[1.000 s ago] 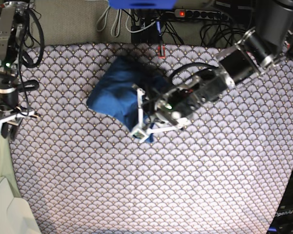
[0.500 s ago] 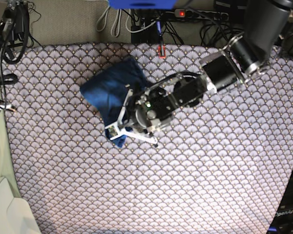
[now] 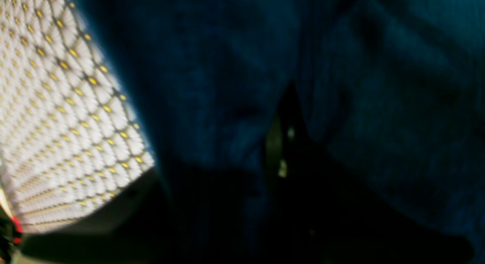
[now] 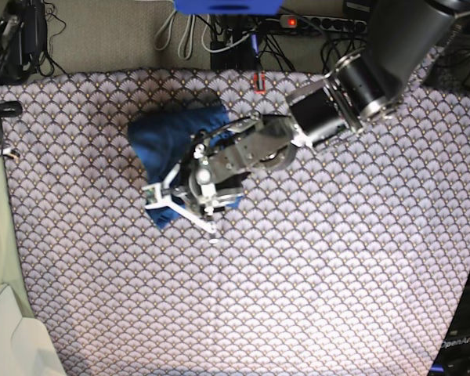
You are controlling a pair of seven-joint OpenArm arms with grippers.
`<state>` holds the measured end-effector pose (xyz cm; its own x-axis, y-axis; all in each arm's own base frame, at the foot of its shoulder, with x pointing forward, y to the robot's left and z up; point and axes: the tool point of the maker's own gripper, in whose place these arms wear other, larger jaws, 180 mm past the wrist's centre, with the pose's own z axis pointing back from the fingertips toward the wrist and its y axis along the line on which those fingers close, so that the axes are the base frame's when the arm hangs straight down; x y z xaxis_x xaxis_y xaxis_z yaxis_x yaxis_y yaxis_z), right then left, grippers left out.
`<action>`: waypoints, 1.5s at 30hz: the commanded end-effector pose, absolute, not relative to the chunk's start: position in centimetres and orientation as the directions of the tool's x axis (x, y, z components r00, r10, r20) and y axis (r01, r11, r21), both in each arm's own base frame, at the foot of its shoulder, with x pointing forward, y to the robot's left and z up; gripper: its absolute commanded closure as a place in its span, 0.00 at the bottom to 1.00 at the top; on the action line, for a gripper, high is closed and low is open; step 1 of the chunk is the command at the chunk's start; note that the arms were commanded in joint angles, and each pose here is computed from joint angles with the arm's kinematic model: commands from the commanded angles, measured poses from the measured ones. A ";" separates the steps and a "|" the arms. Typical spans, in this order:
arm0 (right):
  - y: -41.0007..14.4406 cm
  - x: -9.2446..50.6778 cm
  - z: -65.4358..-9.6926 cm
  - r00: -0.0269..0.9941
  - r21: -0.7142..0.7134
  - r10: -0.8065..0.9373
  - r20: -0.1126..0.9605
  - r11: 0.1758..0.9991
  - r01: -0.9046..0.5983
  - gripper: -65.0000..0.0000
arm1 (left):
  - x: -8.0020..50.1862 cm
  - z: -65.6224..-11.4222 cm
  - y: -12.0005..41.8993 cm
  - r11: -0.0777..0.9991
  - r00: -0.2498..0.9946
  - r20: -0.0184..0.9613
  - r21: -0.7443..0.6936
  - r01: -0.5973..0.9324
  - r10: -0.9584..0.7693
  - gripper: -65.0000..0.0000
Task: Fold the T-shirt properly
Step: 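Fold the held edge over the bundle with the left gripper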
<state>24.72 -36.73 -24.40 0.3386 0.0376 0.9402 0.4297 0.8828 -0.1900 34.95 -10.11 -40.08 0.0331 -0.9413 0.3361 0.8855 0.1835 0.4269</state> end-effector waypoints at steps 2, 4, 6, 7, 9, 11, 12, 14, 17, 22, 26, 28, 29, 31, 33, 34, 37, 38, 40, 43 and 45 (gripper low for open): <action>-36.9 25.1 -22.8 0.298 -0.209 0.081 0.951 0.880 0.427 0.75 | 35.8 -37.7 -12.6 0.158 -0.045 0.392 0.469 0.869 -0.919 0.88; -37.0 25.1 -22.8 0.298 -0.208 0.079 0.951 0.879 0.429 0.75 | 35.7 -37.8 -12.9 0.124 -0.080 0.386 0.476 0.871 -0.919 0.88; -37.4 24.8 -22.6 0.296 -0.210 0.079 0.952 0.872 0.442 0.75 | 35.4 -37.7 -13.3 0.092 -0.112 0.381 0.479 0.873 -0.918 0.88; -37.7 24.5 -22.6 0.294 -0.206 0.072 0.953 0.866 0.455 0.75 | 35.3 -37.6 -13.5 0.075 -0.128 0.375 0.481 0.873 -0.918 0.88; -38.3 24.1 -22.4 0.290 -0.204 0.066 0.955 0.855 0.476 0.75 | 35.3 -37.6 -13.6 0.055 -0.145 0.360 0.490 0.870 -0.922 0.88; -38.4 23.9 -22.5 0.290 -0.202 0.063 0.955 0.853 0.481 0.75 | 35.1 -37.8 -13.6 0.034 -0.162 0.343 0.501 0.865 -0.925 0.88; -38.4 23.9 -22.5 0.290 -0.203 0.063 0.955 0.854 0.480 0.75 | 34.8 -38.0 -13.7 0.014 -0.179 0.332 0.505 0.863 -0.926 0.88; -38.2 24.1 -22.5 0.294 -0.206 0.070 0.953 0.860 0.467 0.75 | 34.4 -38.3 -13.8 -0.015 -0.201 0.312 0.509 0.860 -0.929 0.88; -37.7 24.3 -22.7 0.301 -0.215 0.083 0.950 0.874 0.437 0.75 | 34.2 -38.5 -13.9 -0.023 -0.206 0.305 0.510 0.860 -0.930 0.87; -37.6 24.3 -22.7 0.302 -0.216 0.086 0.949 0.876 0.431 0.75 | 34.2 -38.6 -13.7 -0.021 -0.202 0.302 0.509 0.860 -0.932 0.87; -37.6 24.3 -22.7 0.302 -0.215 0.084 0.950 0.876 0.432 0.75 | 34.3 -38.5 -13.6 -0.020 -0.202 0.303 0.511 0.859 -0.931 0.87; -37.5 24.4 -22.8 0.303 -0.215 0.084 0.949 0.877 0.429 0.75 | 34.3 -38.3 -13.7 -0.019 -0.204 0.307 0.513 0.858 -0.930 0.87; -37.5 24.4 -22.8 0.303 -0.215 0.084 0.949 0.877 0.429 0.75 | 34.3 -38.2 -13.8 -0.019 -0.205 0.308 0.515 0.857 -0.929 0.87; -37.5 24.4 -22.8 0.303 -0.215 0.084 0.949 0.877 0.429 0.75 | 34.5 -38.1 -13.8 -0.019 -0.207 0.307 0.519 0.855 -0.929 0.87; -37.6 24.3 -22.7 0.302 -0.215 0.084 0.950 0.876 0.432 0.75 | 35.2 -37.5 -13.8 -0.019 -0.212 0.303 0.533 0.846 -0.929 0.87; -37.6 24.3 -22.7 0.302 -0.215 0.084 0.950 0.876 0.432 0.75 | 35.2 -37.5 -13.7 -0.019 -0.211 0.302 0.534 0.845 -0.930 0.87; -37.5 24.4 -22.7 0.302 -0.215 0.084 0.949 0.877 0.430 0.75 | 35.4 -37.4 -13.6 -0.019 -0.209 0.296 0.537 0.843 -0.932 0.87; -37.5 24.4 -22.8 0.303 -0.215 0.084 0.949 0.877 0.429 0.75 | 35.4 -37.4 -13.4 -0.019 -0.202 0.284 0.538 0.843 -0.937 0.86; -37.5 24.4 -22.8 0.303 -0.215 0.084 0.949 0.877 0.429 0.75 | 35.8 -37.3 -12.9 -0.011 -0.181 0.262 0.541 0.841 -0.948 0.79; -37.4 24.5 -22.8 0.303 -0.214 0.084 0.949 0.879 0.425 0.75 | 36.6 -36.6 -12.6 0.010 -0.162 0.267 0.545 0.838 -0.950 0.51; -37.4 24.5 -22.8 0.303 -0.214 0.084 0.949 0.879 0.425 0.75 | 36.7 -36.6 -12.5 0.010 -0.160 0.263 0.547 0.837 -0.951 0.34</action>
<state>24.08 -37.25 -24.34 0.3403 0.0406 0.9394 0.4312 0.8811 -0.1943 35.73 -11.43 -38.48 -0.1431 -0.9606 0.2383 0.8575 -0.0001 0.5145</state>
